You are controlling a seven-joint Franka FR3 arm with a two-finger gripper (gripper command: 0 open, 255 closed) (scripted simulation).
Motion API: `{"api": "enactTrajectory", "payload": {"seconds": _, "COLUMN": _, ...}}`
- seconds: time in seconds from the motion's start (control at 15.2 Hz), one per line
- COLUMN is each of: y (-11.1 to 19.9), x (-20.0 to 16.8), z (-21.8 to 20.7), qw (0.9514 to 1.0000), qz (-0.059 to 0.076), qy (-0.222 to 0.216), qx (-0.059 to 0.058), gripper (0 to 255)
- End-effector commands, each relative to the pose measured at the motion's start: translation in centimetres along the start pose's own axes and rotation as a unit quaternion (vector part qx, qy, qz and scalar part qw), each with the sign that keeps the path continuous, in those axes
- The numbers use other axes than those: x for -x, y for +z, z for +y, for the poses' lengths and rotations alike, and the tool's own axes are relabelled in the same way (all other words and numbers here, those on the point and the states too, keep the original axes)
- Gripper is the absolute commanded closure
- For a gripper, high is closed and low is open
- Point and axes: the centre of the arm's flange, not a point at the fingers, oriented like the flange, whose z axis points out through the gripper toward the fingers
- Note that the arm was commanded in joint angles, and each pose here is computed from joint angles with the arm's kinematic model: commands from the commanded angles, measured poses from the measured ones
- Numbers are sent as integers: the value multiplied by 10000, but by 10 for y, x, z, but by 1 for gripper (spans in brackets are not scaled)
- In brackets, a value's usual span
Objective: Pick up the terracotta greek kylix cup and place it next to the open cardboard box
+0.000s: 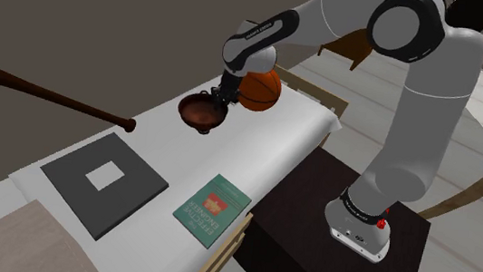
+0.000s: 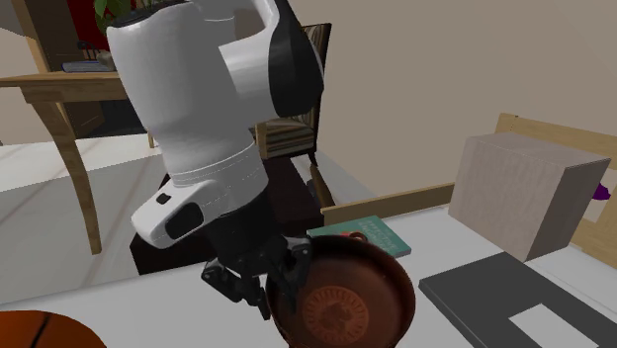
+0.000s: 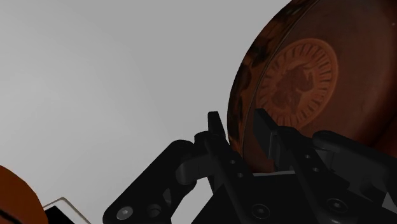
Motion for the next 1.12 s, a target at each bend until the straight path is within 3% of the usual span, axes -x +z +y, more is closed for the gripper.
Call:
{"api": "enactTrajectory", "payload": {"seconds": 0.0, "y": -11, "x": 0, "z": -2, "qw": 10000, "qz": 4, "qy": 0, "qx": -1, "gripper": 255}}
{"api": "enactTrajectory", "payload": {"seconds": 1.06, "y": -93, "x": -3, "z": -24, "qw": 10000, "qz": 4, "qy": 0, "qx": -1, "gripper": 255}}
